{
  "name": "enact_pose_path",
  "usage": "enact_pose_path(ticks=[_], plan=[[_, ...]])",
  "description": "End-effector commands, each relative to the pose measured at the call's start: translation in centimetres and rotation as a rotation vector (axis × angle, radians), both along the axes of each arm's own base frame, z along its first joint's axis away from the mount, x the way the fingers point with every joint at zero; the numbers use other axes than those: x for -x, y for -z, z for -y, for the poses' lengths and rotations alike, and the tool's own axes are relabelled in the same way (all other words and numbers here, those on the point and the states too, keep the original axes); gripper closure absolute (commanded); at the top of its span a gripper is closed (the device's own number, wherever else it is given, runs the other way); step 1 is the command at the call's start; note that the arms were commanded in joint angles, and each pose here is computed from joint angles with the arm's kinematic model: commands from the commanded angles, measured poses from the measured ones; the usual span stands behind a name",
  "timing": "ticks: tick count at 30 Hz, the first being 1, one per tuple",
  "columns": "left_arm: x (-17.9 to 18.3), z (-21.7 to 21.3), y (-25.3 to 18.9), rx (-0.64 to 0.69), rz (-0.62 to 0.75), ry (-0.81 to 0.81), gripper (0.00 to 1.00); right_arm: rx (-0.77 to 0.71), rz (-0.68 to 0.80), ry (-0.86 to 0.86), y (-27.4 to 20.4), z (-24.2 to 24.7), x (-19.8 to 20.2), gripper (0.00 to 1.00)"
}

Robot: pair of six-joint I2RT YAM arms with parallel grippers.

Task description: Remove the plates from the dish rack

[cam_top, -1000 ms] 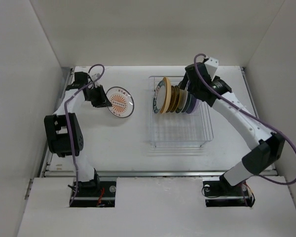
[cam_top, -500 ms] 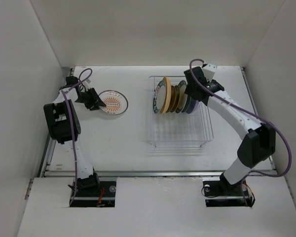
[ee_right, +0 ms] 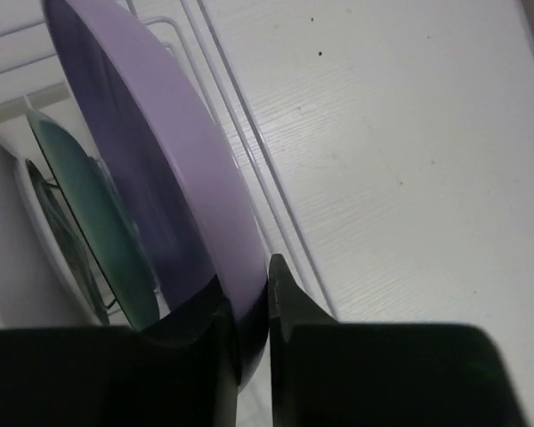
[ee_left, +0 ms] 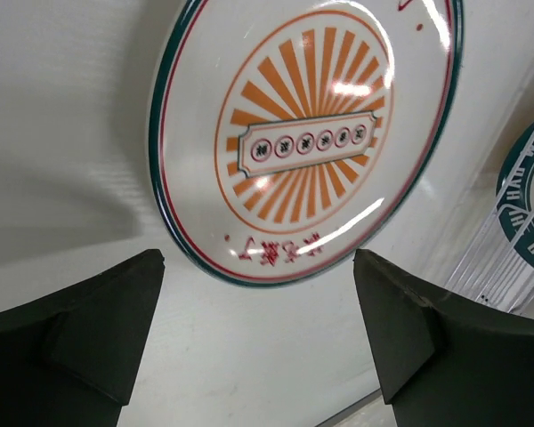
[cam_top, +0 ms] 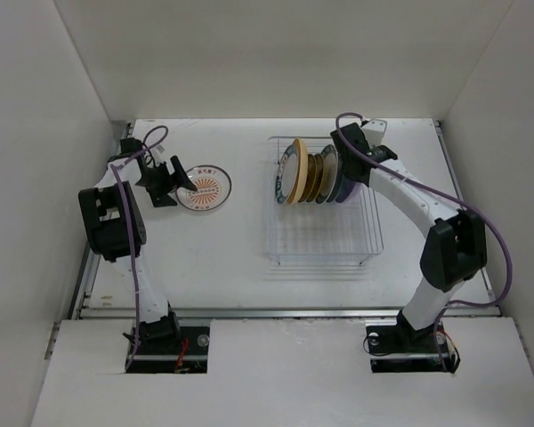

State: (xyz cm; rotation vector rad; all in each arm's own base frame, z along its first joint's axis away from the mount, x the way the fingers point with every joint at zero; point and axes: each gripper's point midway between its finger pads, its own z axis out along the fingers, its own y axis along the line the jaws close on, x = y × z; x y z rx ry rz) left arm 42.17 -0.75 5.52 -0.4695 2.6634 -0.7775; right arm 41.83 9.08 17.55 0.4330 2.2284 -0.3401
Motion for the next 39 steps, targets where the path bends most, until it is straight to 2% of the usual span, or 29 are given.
enact_pose_path(ticks=[1, 2, 3, 11, 19, 29, 39], plan=[[0.6, -0.5, -4.2, -0.072, 0.105, 0.024, 0.14, -0.118, 0.126, 0.009, -3.3, -1.0, -1.0, 0.90], [0.5, -0.7, -4.6, -0.086, 0.116, 0.019, 0.13, -0.118, 0.128, 0.009, -3.4, -0.8, -0.7, 0.98], [0.8, -0.9, -4.5, -0.098, 0.108, 0.024, 0.13, -0.125, 0.142, 0.009, -4.0, -0.8, -0.5, 1.00], [2.0, -1.3, -6.2, -0.145, 0.119, 0.015, 0.10, -0.097, 0.233, 0.037, -9.0, 1.0, 2.2, 1.00], [3.9, -1.5, -7.5, -0.182, 0.119, 0.018, 0.09, -0.146, 0.404, 0.014, -16.4, 2.2, 5.2, 1.00], [5.2, -1.4, -9.0, -0.205, 0.143, 0.027, 0.08, -0.102, 0.416, 0.057, -18.0, 4.0, 7.4, 1.00], [5.5, -1.9, -11.3, -0.254, 0.207, 0.025, 0.08, -0.194, 0.528, 0.004, -22.9, 3.6, 10.0, 1.00]])
